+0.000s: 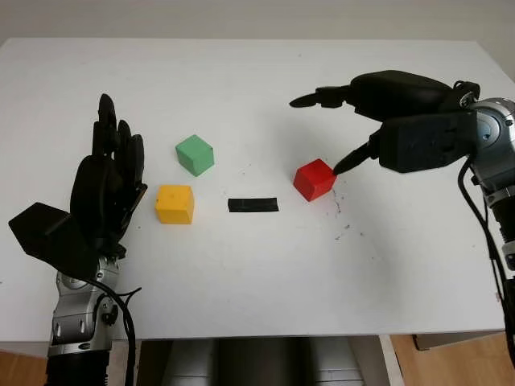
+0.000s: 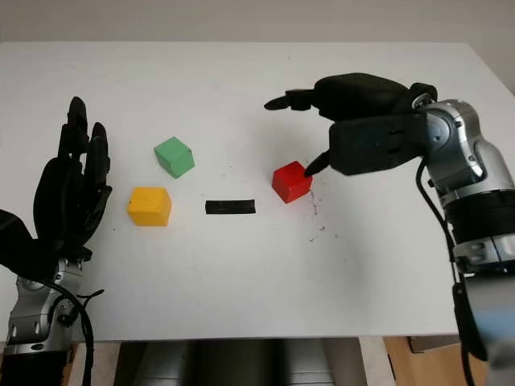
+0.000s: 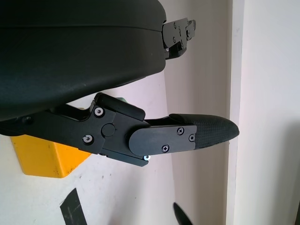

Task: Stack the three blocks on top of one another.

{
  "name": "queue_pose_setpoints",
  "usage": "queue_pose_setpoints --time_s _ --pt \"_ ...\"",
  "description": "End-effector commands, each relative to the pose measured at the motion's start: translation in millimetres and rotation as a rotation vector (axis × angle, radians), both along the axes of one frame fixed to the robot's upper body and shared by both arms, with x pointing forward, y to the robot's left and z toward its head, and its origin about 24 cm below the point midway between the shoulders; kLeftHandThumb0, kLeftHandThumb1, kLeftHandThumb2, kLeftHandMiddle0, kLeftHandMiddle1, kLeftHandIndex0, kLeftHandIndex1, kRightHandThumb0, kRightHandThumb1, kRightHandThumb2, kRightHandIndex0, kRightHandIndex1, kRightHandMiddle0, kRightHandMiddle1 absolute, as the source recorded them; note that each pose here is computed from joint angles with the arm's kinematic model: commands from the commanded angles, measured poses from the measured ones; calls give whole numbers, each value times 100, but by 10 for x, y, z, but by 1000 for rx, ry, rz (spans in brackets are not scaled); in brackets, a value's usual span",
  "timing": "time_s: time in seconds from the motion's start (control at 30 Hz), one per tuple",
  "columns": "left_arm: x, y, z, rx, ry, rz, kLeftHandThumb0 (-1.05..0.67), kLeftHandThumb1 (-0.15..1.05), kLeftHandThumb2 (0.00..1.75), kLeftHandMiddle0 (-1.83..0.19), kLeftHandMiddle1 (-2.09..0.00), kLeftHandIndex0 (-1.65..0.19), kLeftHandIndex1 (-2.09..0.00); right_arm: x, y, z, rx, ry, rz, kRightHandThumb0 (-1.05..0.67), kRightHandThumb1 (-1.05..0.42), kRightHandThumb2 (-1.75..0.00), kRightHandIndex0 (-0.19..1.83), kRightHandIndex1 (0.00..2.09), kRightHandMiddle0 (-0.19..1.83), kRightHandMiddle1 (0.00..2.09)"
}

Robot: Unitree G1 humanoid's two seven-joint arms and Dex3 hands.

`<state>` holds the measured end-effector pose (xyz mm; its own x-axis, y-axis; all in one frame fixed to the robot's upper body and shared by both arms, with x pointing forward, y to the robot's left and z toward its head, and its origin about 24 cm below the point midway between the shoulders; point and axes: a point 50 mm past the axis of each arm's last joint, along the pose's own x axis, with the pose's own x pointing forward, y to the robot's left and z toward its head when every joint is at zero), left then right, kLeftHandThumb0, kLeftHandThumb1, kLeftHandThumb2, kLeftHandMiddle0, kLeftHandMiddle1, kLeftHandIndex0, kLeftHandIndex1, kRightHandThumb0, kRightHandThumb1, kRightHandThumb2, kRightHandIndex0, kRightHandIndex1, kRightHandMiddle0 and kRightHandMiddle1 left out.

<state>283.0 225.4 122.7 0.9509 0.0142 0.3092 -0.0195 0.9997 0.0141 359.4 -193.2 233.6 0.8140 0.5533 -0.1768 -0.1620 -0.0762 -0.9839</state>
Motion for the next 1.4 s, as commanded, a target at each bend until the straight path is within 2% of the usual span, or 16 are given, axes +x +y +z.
queue_pose_setpoints --time_s 0.0,0.43,0.8,1.0,1.03,1.13,1.23,1.37 --pt "-23 14 25 -1 -9 -4 -73 105 46 19 0 19 0 -49 -7 -35 -51 -5 12 -58 -78 -5 28 10 30 10" --pt "7 -19 10 -5 -5 -9 -73 105 44 19 0 19 0 -60 21 -309 -147 -8 24 -60 -79 -6 37 10 39 8" --pt "8 -29 5 -1 -2 -2 -75 105 43 19 0 19 0 -8 -53 -590 -97 -148 38 -53 -80 -6 52 14 58 14" --pt "6 -33 -8 -11 -9 6 -74 105 41 19 0 19 0 27 -91 -659 -55 -171 31 -51 -84 -7 55 15 62 18" --pt "7 -33 -8 -8 -9 6 -74 105 41 19 0 19 0 30 -94 -666 -53 -174 30 -50 -85 -6 56 15 59 30" --pt "7 -30 -14 -8 -4 2 -74 105 42 19 0 19 0 34 -102 -683 -37 -178 26 -48 -88 -6 58 17 33 90" --pt "5 -32 -22 -3 0 5 -75 105 42 19 0 19 0 31 -112 -704 -42 -195 29 -45 -91 -6 60 19 28 115" --pt "7 -42 -29 -1 -3 12 -75 105 42 19 0 19 0 38 -125 -742 -45 -200 19 -41 -96 -6 59 19 29 132"
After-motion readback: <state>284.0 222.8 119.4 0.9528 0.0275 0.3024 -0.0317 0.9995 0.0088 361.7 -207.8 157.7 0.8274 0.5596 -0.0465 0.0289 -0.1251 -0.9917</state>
